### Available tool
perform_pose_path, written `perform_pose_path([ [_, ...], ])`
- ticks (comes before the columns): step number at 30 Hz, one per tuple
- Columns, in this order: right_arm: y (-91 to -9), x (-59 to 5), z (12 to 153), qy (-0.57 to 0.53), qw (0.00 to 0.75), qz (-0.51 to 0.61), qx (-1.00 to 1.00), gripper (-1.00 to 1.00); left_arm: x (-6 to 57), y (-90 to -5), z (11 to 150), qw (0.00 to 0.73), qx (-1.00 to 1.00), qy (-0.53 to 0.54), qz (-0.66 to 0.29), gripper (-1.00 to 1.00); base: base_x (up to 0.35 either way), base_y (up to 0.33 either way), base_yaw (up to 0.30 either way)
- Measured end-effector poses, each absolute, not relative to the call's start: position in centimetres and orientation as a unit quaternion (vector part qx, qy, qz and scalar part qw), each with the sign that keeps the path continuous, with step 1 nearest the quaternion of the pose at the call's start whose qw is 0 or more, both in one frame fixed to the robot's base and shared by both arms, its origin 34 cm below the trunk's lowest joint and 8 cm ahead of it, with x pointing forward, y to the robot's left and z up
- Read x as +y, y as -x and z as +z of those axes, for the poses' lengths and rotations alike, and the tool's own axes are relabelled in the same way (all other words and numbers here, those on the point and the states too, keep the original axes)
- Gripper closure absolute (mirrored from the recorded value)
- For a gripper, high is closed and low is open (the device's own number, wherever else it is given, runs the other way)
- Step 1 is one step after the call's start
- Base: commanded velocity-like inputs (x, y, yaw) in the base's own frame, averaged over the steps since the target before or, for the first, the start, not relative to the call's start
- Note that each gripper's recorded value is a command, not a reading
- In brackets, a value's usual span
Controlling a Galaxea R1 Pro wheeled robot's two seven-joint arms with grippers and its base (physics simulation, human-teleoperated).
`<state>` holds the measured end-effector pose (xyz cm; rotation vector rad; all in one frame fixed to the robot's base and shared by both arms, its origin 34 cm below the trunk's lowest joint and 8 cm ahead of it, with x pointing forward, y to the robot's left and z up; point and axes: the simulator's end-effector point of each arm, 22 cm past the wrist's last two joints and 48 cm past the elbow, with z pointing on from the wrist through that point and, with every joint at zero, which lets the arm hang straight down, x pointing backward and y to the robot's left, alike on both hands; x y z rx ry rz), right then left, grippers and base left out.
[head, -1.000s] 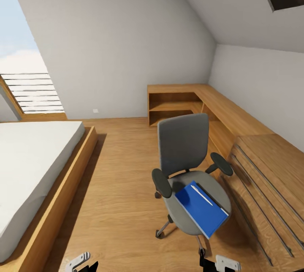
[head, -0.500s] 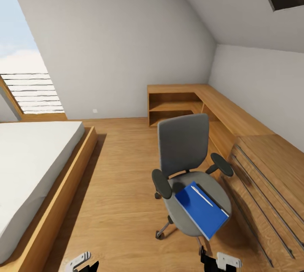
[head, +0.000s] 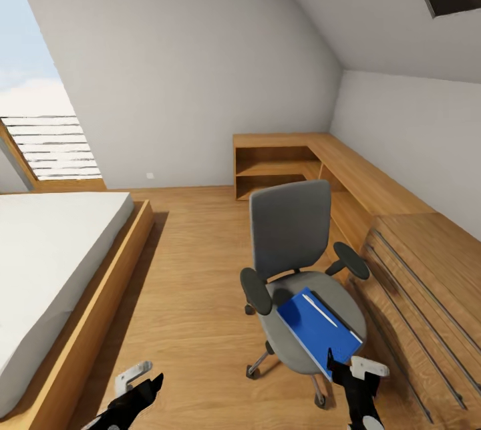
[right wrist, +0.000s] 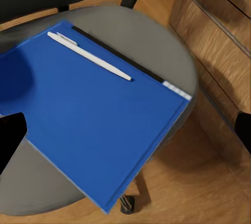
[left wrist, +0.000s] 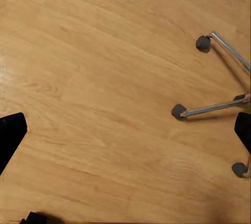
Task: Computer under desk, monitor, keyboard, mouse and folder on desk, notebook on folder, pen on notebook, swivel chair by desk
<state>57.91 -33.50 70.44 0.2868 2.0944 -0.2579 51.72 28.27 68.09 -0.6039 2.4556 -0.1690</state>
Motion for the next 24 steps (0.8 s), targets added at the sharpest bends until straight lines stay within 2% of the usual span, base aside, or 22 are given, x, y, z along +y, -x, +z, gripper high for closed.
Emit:
perform_pose_path([
  [3,-61.3,-34.3,71.9,-0.112,0.473,-0.106,0.868,-1.0,28.3,-52.1,69.2,0.273,0.935,0.224,-0.036,-1.0,0.0,0.0,0.0],
  [4,-64.0,-35.1,72.7,-0.106,0.44,-0.106,0.885,-1.0,28.0,-53.8,70.9,0.258,0.942,0.212,-0.022,-1.0,0.0,0.0,0.0],
  [8,-68.2,-35.7,74.5,-0.101,0.39,-0.102,0.91,-1.0,27.8,-57.9,73.8,0.269,0.942,0.2,-0.02,-1.0,0.0,0.0,0.0],
  [10,-70.1,-35.8,75.7,-0.092,0.331,-0.096,0.934,-1.0,26.9,-61.3,76.9,0.298,0.934,0.192,-0.034,-1.0,0.0,0.0,0.0],
  [15,-69.8,-36.1,76.2,-0.07,0.258,-0.085,0.96,-1.0,24.6,-63.5,79.8,0.326,0.928,0.172,-0.055,-1.0,0.0,0.0,0.0],
  [18,-69.8,-35.3,76.1,-0.044,0.252,-0.088,0.963,-1.0,24.7,-63.1,79.0,0.318,0.931,0.171,-0.05,-1.0,0.1,0.0,0.0],
  [24,-69.6,-34.7,75.9,-0.027,0.247,-0.088,0.965,-1.0,25.3,-62.2,77.6,0.304,0.937,0.171,-0.037,-1.0,0.273,0.0,0.014],
])
